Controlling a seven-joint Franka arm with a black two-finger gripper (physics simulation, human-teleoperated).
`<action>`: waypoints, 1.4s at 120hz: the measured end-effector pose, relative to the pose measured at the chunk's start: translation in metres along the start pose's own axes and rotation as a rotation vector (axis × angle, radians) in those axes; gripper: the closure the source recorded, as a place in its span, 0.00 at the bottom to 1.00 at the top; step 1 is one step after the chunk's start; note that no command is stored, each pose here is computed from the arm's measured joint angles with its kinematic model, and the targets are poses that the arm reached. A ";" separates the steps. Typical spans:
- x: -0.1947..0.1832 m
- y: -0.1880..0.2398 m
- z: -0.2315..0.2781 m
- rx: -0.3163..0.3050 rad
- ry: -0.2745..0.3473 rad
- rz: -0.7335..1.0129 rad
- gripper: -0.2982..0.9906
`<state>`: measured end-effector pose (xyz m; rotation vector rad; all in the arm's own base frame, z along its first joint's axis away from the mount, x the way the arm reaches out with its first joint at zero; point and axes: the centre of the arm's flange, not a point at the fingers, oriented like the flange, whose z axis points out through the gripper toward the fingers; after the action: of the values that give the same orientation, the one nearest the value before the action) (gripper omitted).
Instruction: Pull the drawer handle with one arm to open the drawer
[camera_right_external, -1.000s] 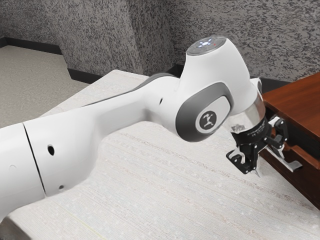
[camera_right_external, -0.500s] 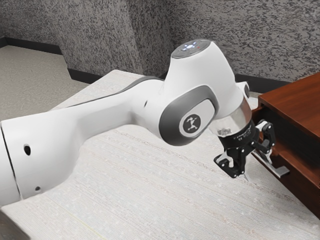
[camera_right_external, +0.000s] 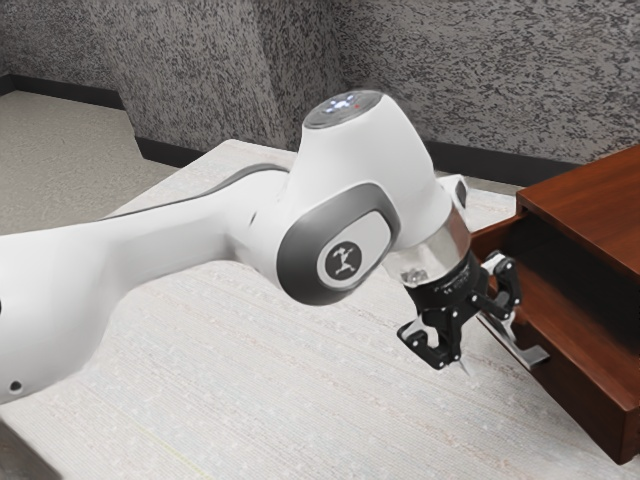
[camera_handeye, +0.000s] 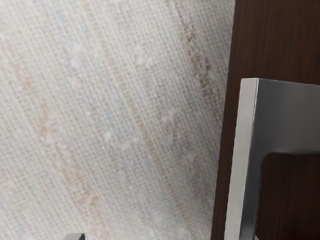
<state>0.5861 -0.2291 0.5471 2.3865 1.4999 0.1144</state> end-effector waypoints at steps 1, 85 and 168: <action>0.000 -0.001 0.000 0.000 0.000 0.000 0.48; 0.007 -0.041 -0.016 0.009 -0.008 -0.019 0.49; 0.014 -0.073 -0.025 0.001 -0.009 -0.035 0.50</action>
<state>0.5238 -0.1820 0.5472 2.3565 1.5373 0.0945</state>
